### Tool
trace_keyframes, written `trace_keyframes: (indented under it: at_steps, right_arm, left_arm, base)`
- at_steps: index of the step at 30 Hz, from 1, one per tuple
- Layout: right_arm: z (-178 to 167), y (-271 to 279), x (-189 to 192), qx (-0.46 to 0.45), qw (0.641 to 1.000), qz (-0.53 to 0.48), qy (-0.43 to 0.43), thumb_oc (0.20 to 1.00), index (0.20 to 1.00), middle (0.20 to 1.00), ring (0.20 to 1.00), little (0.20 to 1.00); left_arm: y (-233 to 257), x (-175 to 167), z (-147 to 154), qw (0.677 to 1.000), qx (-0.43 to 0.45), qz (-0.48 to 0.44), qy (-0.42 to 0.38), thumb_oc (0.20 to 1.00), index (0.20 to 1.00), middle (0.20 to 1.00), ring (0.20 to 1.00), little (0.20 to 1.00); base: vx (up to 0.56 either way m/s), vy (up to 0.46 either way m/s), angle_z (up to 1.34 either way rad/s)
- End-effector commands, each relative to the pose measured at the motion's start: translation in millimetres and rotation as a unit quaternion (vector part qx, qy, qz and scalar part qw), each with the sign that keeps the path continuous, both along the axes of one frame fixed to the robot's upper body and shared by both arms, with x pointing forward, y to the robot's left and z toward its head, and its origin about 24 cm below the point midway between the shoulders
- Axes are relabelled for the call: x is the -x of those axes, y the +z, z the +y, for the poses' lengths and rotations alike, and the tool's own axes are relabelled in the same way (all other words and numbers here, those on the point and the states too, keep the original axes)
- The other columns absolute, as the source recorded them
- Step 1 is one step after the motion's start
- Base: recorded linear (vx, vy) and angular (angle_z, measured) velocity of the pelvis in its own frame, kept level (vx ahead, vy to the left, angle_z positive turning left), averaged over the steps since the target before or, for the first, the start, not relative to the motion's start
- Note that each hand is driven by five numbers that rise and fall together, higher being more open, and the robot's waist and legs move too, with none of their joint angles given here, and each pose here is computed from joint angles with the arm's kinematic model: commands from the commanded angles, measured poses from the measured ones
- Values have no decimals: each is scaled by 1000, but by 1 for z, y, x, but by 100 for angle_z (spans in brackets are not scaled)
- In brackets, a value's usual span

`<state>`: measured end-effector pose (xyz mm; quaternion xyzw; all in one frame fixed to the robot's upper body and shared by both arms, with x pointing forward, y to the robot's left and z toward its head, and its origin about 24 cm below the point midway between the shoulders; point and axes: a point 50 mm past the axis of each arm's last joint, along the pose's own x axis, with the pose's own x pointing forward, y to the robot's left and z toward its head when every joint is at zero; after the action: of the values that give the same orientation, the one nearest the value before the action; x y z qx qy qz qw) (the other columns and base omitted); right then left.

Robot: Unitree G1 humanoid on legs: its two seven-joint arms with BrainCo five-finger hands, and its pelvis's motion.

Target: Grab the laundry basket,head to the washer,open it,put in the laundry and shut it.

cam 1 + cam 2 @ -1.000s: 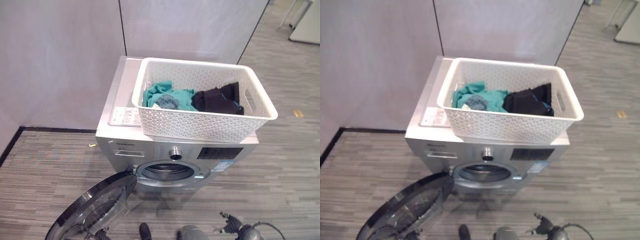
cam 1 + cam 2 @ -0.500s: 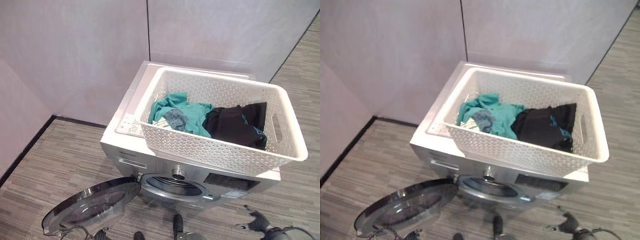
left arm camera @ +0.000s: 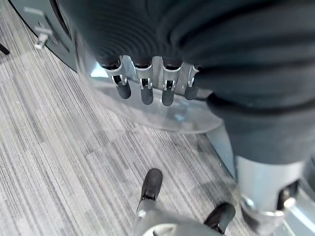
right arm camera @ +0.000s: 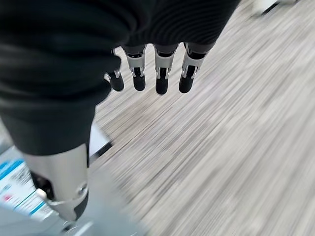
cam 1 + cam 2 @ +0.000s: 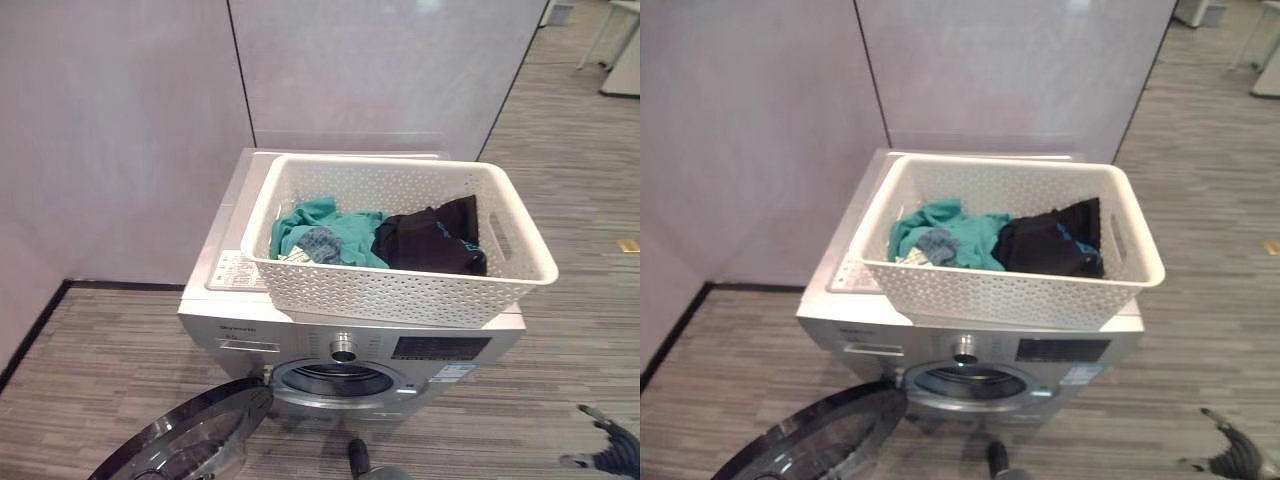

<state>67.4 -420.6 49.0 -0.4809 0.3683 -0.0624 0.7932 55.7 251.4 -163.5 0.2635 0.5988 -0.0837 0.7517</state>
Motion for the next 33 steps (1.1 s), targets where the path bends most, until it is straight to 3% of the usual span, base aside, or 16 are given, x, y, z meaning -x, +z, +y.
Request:
trace_keyframes:
  at_steps: [1,2,4,6,10,12,13,18,23,33]
  right_arm:
    - [-23,36,-19,28,996,-80,-28,1000,1000,1000,1000,1000]
    - [-24,38,-17,29,996,-79,-30,1000,1000,1000,1000,1000]
    - [-40,127,-34,147,975,-164,-3,1000,1000,1000,1000,1000]
    - [-36,150,-41,170,967,-192,17,1000,1000,1000,1000,1000]
    - [0,230,-73,211,914,-323,125,1000,1000,1000,1000,1000]
    - [9,241,-83,210,902,-344,152,1000,1000,1000,1000,1000]
    - [31,266,-106,201,877,-382,213,1000,1000,1000,1000,1000]
    - [60,292,-157,155,864,-386,282,1000,1000,1000,1000,1000]
    - [94,290,-226,189,884,-269,333,1000,1000,1000,1000,1000]
    - [165,285,-271,135,860,-248,425,1000,1000,1000,1000,1000]
  left_arm:
    - [3,-6,9,1000,3,-7,18,1000,1000,1000,1000,1000]
    - [3,-6,7,1000,5,-7,16,1000,1000,1000,1000,1000]
    - [2,0,7,999,15,4,36,1000,1000,1000,1000,1000]
    - [1,1,4,999,21,7,38,1000,1000,1000,1000,1000]
    - [-2,0,-7,998,39,6,43,1000,1000,1000,1000,1000]
    - [-3,0,-10,998,42,7,40,1000,1000,1000,1000,1000]
    - [-4,-2,-15,999,45,6,29,1000,1000,1000,1000,1000]
    - [-4,2,-15,999,36,27,-23,1000,1000,1000,1000,1000]
    - [3,1,13,999,1,33,-7,1000,1000,1000,1000,1000]
    - [-3,12,-3,998,28,51,11,1000,1000,1000,1000,1000]
  base:
    - [8,1,-21]
    - [31,7,-14]
    - [49,8,-21]
    - [31,1,-14]
    - [24,-4,-2]
    - [16,-10,11]
    - [12,-23,14]
    - [-13,-22,39]
    - [-3,-4,37]
    - [22,12,24]
